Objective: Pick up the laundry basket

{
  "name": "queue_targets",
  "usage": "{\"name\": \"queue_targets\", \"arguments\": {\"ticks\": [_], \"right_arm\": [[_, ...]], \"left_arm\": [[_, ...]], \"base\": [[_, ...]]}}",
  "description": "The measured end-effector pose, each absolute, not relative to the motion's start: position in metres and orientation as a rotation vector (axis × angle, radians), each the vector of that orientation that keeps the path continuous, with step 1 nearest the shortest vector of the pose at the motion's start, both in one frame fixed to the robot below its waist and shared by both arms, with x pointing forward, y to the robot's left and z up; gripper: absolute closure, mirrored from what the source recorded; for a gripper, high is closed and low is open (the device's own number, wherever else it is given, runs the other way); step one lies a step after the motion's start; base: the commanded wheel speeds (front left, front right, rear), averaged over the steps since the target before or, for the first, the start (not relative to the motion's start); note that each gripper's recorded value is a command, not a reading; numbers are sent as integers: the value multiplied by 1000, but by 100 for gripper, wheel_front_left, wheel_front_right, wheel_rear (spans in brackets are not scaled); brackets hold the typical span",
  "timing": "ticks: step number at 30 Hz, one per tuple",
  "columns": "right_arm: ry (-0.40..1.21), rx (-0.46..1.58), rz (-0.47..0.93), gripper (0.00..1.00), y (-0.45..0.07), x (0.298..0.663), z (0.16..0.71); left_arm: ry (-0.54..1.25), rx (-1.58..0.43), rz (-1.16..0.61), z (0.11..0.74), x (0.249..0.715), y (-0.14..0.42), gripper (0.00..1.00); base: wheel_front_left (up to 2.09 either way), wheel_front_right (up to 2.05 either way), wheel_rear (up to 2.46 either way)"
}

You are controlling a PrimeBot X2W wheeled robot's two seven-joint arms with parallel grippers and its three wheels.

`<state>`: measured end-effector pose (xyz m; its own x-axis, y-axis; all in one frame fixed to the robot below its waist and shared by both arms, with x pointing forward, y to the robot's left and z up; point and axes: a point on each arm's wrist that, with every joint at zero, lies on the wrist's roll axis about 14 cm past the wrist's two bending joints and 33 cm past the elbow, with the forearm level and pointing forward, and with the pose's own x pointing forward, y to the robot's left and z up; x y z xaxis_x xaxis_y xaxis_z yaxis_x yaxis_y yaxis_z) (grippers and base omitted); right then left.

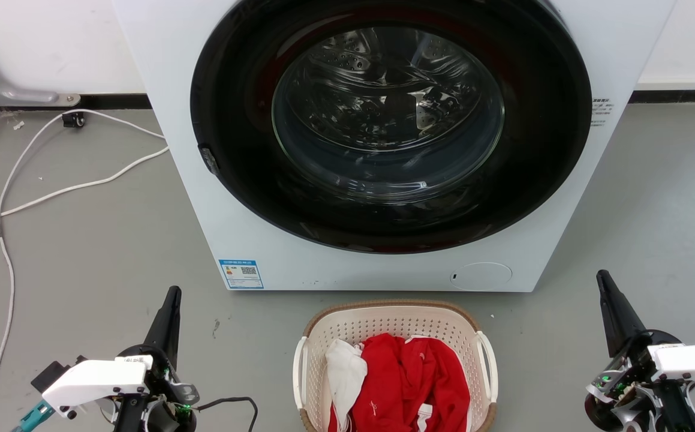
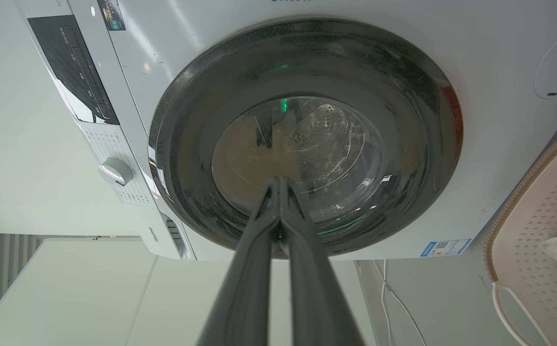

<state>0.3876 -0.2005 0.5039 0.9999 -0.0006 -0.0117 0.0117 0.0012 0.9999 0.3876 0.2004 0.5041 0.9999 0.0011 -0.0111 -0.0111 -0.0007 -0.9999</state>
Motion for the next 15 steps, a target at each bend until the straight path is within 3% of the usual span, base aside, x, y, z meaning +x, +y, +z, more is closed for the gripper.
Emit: {"name": "queue_targets", "arguments": {"ticks": [11,12,15], "right_arm": [[9,1570,-9,100,-201,388,504],[12,1570,-13,0,-201,387,502],[73,1575,-81,0,-201,374,475]], "left_arm": [[8,-1571,10,504,388,200,100],[11,-1572,14,503,387,200,0],[76,-1581,81,475,374,199,0]], "base": [[0,0,0],[0,0,0],[0,0,0]]}}
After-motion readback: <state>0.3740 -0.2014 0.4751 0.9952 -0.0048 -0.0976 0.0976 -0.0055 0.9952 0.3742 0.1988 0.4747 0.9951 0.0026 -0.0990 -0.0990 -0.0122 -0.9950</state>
